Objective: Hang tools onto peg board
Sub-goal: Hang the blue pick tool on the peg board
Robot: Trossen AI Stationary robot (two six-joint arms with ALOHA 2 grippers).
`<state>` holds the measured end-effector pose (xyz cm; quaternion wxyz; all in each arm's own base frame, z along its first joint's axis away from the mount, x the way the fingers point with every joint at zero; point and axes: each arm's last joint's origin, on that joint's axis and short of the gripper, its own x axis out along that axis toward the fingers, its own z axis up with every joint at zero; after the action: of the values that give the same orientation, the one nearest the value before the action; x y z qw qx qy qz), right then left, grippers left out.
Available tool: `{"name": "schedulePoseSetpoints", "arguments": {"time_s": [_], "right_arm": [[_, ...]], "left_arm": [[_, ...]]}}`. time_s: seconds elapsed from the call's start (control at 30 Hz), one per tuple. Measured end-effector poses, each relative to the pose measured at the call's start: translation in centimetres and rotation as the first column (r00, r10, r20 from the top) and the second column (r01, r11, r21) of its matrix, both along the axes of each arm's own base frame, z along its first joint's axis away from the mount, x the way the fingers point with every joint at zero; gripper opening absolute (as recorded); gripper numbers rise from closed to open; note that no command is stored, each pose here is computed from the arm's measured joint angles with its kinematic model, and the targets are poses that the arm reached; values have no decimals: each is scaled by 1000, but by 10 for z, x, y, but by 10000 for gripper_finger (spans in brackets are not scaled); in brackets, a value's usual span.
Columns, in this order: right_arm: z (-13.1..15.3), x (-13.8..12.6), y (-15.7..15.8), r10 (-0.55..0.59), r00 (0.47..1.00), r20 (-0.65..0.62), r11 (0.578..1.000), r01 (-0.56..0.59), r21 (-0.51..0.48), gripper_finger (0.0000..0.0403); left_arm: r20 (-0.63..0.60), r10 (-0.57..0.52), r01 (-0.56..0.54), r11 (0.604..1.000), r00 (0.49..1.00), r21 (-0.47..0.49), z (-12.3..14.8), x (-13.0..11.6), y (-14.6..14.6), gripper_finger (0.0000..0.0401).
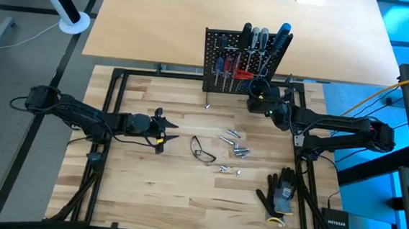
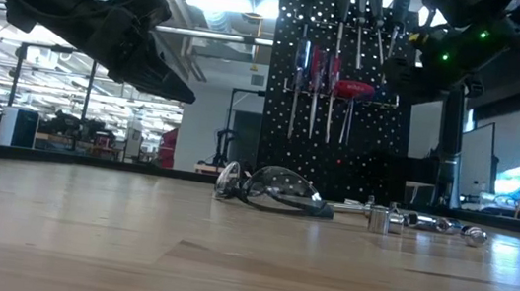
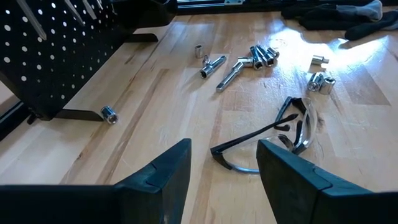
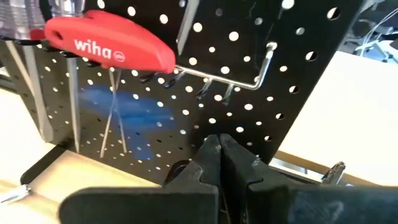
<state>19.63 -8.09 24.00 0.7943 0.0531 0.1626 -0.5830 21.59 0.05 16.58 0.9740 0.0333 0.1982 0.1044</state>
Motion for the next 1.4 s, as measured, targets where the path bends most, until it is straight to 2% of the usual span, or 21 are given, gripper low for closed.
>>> {"name": "schedulePoseSetpoints", "arguments": {"time_s": [0.23, 0.43, 0.53, 0.67, 0.77, 0.87, 1.03, 1.13, 1.23, 1.3, 1.4], "right_arm": [[0, 0, 0, 13, 1000, -1, 1000, -13, 8, 1], [-2, 5, 3, 184, 982, 33, 977, -186, 100, 1], [-2, 9, 6, 322, 942, 91, 928, -333, 169, 1], [-3, 14, 11, 488, 855, 176, 818, -518, 251, 1], [-4, 16, 16, 549, 804, 228, 749, -595, 291, 1], [-6, 21, 27, 583, 782, 221, 724, -623, 295, 1], [-14, 33, 53, 619, 770, 152, 726, -635, 262, 1], [-18, 38, 64, 618, 779, 105, 745, -624, 235, 1], [-24, 41, 73, 622, 780, 64, 751, -618, 232, 1], [-27, 43, 78, 632, 774, 48, 746, -623, 235, 1], [-34, 46, 83, 638, 770, 24, 742, -623, 249, 1]], "left_arm": [[0, 0, 0, 1000, 1000, 1, 0, 0, 0, 172], [1, 0, 0, 1000, 1000, 0, 0, 0, 0, 172], [1, 0, 0, 1000, 1000, -1, 0, 0, 0, 172], [1, 2, -2, 1000, 1000, -3, 0, 0, 0, 172], [1, 1, -1, 1000, 1000, -3, 0, 0, 0, 172], [2, 18, -18, 1000, 1000, 4, 0, 0, 1, 172], [-67, 111, -108, 993, 991, 48, 17, 10, 10, 172], [-164, 180, -169, 983, 970, 76, 31, 21, 28, 172], [-228, 216, -186, 972, 949, 147, 42, 31, 50, 172], [-273, 185, -145, 976, 944, 160, 43, 36, 65, 172], [-338, 85, -49, 993, 937, 111, 34, 45, 84, 172]]}}
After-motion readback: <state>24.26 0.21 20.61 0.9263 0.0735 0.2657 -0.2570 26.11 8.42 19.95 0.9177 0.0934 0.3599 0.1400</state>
